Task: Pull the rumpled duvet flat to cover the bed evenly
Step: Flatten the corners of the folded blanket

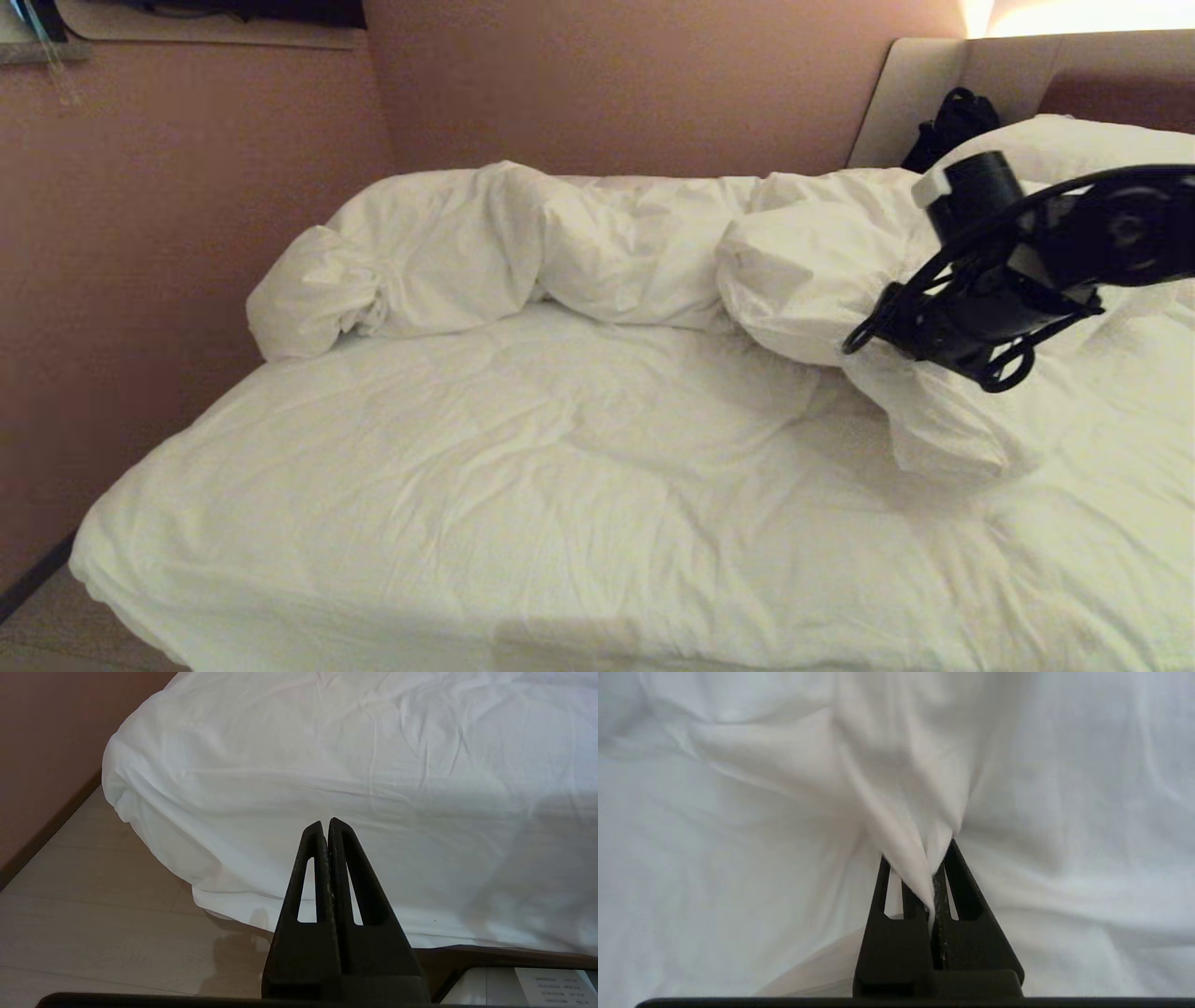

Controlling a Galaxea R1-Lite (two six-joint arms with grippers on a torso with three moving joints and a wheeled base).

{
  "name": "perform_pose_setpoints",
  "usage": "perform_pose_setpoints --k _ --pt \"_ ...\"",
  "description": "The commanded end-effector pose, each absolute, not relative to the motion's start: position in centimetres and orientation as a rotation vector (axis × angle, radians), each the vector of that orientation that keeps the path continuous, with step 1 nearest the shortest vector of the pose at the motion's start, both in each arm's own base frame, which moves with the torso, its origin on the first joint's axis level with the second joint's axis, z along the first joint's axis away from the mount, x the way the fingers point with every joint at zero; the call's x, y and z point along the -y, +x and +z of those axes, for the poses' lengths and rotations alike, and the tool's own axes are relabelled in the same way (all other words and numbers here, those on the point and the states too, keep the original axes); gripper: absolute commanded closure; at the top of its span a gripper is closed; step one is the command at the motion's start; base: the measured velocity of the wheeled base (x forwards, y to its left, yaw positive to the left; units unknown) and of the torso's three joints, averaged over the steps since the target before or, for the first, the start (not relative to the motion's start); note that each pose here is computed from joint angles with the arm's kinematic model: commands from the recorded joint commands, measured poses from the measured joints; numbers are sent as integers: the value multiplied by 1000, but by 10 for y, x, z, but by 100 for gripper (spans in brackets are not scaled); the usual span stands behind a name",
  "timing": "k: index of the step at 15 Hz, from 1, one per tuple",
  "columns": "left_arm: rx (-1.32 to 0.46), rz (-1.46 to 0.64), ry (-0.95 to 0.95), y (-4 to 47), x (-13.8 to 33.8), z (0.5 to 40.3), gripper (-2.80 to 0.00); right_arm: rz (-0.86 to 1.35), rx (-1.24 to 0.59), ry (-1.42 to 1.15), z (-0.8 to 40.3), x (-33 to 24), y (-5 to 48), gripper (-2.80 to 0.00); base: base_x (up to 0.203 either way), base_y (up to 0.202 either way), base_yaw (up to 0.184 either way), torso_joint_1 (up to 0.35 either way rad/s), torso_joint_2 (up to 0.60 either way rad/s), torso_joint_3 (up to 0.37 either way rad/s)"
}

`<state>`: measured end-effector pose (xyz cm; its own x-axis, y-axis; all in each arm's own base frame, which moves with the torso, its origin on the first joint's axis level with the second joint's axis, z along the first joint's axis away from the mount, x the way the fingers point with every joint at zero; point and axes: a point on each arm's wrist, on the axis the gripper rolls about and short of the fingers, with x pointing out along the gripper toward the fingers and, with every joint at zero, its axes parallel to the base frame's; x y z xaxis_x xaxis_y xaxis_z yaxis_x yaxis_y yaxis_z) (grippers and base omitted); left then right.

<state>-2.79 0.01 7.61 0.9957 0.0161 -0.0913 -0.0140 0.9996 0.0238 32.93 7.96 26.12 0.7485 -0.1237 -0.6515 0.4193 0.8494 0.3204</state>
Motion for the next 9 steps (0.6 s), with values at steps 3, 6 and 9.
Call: perform_pose_setpoints --k 3,6,9 --pt "-92 16 23 -28 0 76 0 -314 -584 512 312 -52 272 0 0 0 0 0 0 0" --pt "-92 16 23 -28 0 76 0 -357 -506 523 335 -24 243 0 0 0 0 0 0 0" --pt "-92 16 23 -28 0 76 0 -400 -463 548 345 5 230 0 0 0 0 0 0 0"
